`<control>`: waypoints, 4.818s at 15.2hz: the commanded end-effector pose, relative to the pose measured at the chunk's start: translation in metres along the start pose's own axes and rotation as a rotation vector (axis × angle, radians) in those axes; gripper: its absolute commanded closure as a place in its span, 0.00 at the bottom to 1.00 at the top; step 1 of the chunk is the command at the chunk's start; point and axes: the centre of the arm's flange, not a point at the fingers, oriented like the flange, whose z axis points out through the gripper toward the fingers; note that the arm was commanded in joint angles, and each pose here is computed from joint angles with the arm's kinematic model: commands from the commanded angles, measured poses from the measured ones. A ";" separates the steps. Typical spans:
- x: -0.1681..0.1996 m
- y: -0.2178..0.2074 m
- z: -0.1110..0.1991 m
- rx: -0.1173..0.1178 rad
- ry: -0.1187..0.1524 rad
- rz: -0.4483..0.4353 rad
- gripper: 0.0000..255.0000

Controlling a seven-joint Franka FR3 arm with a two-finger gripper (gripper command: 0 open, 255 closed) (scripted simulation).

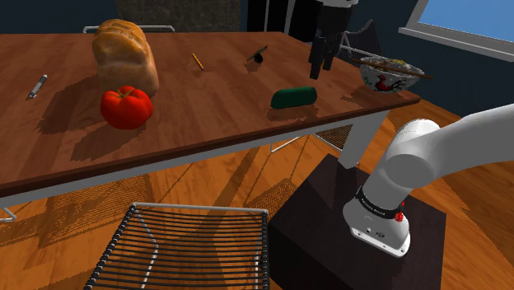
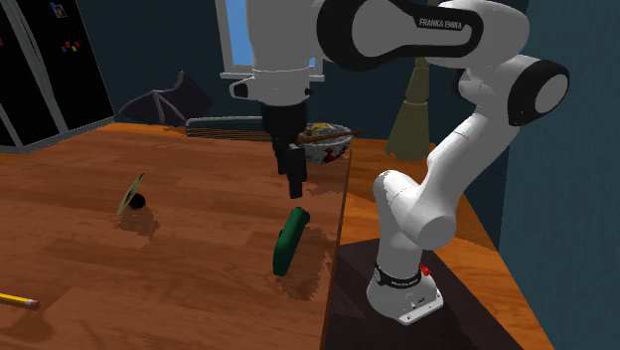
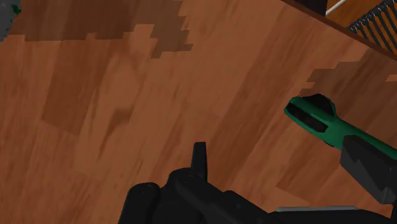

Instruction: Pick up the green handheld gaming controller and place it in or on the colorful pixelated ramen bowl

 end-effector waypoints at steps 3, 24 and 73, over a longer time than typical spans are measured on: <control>0.011 -0.022 0.004 0.001 0.014 -0.242 0.00; 0.015 -0.079 0.053 0.005 0.045 -0.793 1.00; -0.032 0.006 -0.114 0.005 0.045 -0.793 1.00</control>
